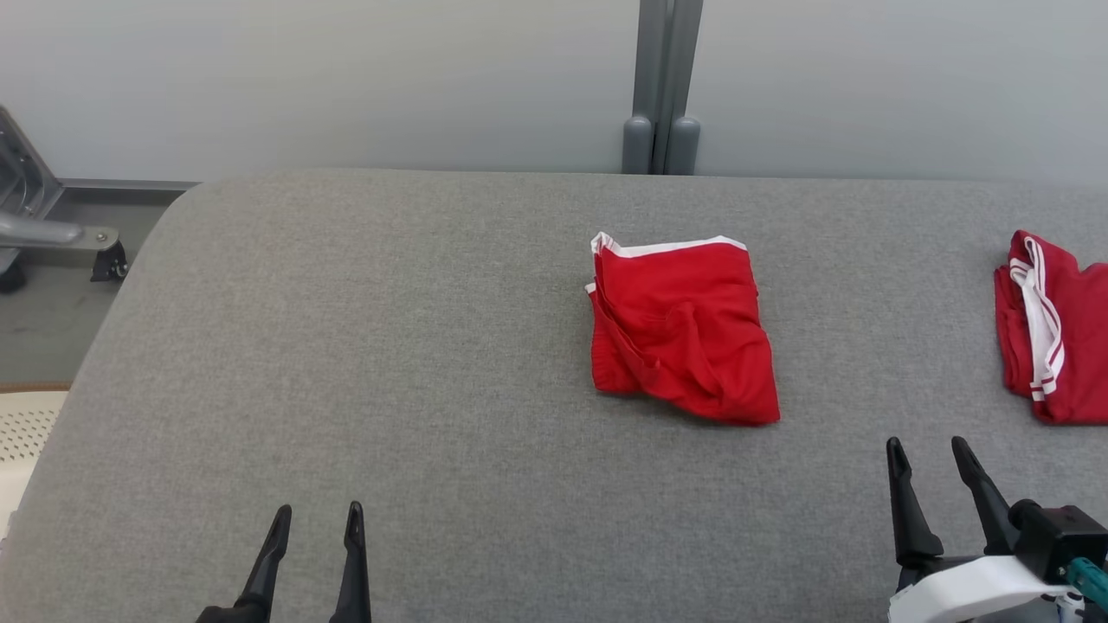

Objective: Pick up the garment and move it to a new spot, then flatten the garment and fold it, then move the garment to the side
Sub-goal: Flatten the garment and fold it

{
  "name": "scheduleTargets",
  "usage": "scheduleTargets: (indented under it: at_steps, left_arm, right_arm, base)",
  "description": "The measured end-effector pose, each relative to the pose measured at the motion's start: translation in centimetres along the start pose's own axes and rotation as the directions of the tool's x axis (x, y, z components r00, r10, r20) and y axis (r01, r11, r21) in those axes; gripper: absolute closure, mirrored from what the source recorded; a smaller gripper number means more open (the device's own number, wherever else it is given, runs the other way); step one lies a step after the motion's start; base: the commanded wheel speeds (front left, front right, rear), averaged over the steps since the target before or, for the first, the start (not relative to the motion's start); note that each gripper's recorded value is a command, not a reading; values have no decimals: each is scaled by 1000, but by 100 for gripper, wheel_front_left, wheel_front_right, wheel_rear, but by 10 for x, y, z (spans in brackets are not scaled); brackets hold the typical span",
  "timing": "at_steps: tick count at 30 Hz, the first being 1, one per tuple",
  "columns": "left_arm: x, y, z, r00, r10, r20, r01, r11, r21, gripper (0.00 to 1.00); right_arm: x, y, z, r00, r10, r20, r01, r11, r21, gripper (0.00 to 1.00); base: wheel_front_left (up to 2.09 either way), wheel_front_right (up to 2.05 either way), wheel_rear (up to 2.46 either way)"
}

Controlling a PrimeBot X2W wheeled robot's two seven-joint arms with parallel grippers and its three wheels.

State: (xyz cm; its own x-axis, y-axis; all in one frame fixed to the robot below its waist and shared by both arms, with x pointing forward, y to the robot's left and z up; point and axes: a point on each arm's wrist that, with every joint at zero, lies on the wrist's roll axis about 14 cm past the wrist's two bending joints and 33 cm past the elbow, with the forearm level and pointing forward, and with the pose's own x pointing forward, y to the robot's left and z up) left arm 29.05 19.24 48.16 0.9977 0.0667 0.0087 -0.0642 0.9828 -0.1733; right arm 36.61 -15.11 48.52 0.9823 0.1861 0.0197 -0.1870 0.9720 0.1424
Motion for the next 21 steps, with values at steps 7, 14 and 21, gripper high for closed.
scheduleTargets:
  at_steps: [7, 14, 21]
  left_arm:
    - [6, -3, -8, 999, -18, -31, 18, 1000, -3, 0]
    - [35, -8, -12, 998, -46, -49, 46, 999, -4, 0]
    - [48, -4, -25, 996, -32, -89, 29, 999, -28, 0]
  right_arm:
    - [38, 6, 21, 997, 43, 62, -42, 999, -25, 100]
    - [117, 36, 23, 986, 162, 27, -157, 980, -124, 100]
    - [149, 73, -44, 949, 246, -196, -273, 954, -123, 100]
  base:
    - [0, 0, 0]
    - [0, 0, 0]
    - [0, 0, 0]
